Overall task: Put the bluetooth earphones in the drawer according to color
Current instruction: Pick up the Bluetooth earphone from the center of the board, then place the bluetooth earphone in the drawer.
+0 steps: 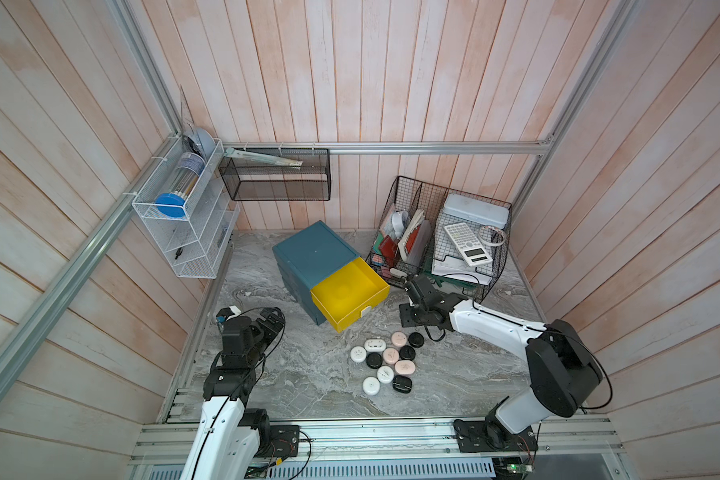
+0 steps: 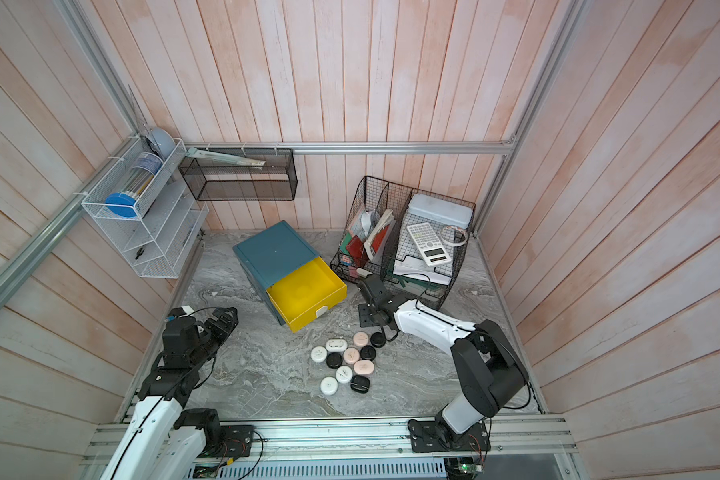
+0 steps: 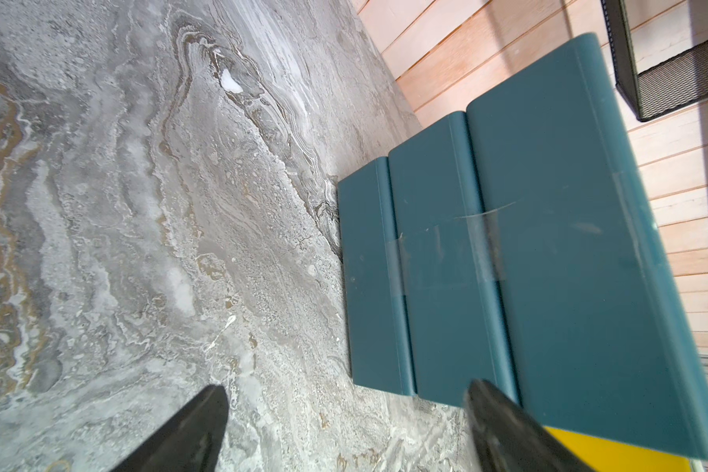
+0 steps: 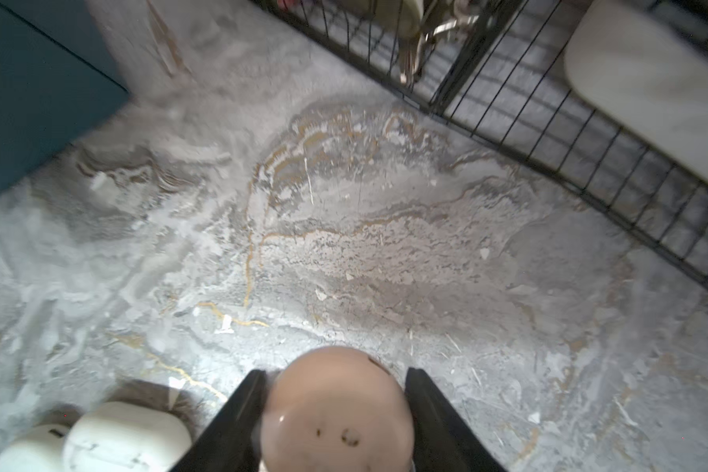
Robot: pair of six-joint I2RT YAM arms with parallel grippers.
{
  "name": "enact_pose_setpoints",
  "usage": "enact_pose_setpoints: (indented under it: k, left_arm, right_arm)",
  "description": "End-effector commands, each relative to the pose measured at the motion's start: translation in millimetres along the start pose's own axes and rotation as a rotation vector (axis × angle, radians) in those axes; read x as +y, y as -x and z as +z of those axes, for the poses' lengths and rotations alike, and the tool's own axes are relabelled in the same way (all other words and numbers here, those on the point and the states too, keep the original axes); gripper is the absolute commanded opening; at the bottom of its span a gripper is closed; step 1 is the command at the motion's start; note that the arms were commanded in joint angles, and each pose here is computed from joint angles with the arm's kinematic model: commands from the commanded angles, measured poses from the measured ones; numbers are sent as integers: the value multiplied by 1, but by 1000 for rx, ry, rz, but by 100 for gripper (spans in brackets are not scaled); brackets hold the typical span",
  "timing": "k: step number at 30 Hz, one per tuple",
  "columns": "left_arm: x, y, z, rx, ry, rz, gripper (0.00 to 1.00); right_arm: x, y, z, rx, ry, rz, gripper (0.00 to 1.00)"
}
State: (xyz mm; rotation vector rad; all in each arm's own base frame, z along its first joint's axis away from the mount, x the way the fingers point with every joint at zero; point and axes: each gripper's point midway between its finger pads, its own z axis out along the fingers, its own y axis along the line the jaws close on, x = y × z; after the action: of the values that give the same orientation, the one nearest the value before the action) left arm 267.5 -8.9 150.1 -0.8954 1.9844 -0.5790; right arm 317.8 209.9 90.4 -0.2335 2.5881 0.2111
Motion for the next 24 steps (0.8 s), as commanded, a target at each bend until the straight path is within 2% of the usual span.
enact_pose_setpoints:
  k: [1,6,11,19,24]
  left_arm:
    - [-2,3,-3,-11,-4,24,96]
    - [-3,2,-4,-10,-7,24,97]
    - [-4,2,-6,-11,-8,32,97]
    - [-9,1,-5,-3,-24,41,97]
    - [-20,-3,-8,6,-43,74,97]
  right_arm:
    - [5,28,-32,-74,9,-16,50]
    - [19,64,-77,-207,88,-21,50]
    - [42,96,-126,-364,242,-27,49]
    - [99,115,-155,-355,512,-113,49]
    - [123,121,-152,-319,579,-159,49]
